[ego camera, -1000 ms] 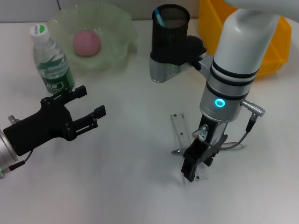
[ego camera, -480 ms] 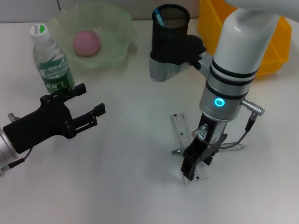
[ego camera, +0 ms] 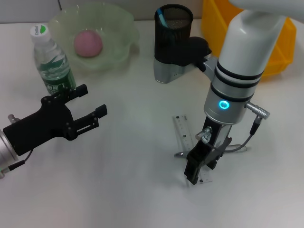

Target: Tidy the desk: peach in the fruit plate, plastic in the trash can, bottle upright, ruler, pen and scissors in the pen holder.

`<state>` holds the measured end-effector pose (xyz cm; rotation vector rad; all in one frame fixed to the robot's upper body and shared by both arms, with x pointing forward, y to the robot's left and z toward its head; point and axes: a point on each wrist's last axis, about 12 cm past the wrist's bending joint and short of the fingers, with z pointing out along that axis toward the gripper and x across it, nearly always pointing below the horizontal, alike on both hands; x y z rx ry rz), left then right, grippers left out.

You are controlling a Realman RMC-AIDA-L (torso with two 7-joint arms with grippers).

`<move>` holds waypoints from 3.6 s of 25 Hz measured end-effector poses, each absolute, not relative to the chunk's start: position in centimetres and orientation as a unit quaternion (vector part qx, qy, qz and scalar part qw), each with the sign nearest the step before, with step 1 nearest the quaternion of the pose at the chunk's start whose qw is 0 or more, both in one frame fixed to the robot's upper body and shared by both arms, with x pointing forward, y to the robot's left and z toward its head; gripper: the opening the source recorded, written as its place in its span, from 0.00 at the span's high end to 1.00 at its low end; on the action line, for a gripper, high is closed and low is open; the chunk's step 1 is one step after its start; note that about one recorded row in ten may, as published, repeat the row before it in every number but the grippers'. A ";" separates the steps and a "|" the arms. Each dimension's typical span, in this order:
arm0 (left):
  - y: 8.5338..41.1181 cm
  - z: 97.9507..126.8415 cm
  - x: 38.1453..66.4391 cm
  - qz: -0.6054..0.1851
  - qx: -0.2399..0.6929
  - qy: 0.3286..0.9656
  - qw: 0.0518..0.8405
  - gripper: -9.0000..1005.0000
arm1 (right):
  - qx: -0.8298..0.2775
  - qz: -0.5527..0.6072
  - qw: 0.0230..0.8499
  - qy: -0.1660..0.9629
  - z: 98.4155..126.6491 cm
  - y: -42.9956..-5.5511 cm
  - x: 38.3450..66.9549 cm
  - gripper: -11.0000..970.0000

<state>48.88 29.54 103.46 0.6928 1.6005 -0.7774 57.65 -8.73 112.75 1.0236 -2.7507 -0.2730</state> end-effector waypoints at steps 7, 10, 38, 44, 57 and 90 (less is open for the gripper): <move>29.7 103.6 48.9 -0.332 0.298 0.683 0.579 0.22 | 0.336 -0.096 0.096 -0.932 112.7 -8.7 57.9 0.34; 29.8 103.7 49.0 -0.330 0.298 0.683 0.579 0.22 | 0.326 -0.105 0.097 -0.935 112.7 -8.7 58.0 0.34; 30.3 104.2 49.4 -0.326 0.299 0.684 0.580 0.22 | 0.360 -0.106 0.080 -0.923 114.2 -10.1 57.3 0.34; 30.4 104.2 49.4 -0.327 0.297 0.685 0.580 0.22 | 0.438 -0.170 0.002 -0.883 116.8 -12.6 58.6 0.34; 30.4 104.5 49.5 -0.329 0.304 0.683 0.578 0.22 | 0.689 -0.208 -0.098 -0.687 117.0 -14.4 59.2 0.34; 31.7 102.8 47.6 -0.314 0.259 0.722 0.559 0.22 | 0.972 -0.099 -0.105 -0.183 115.6 -12.2 57.8 0.34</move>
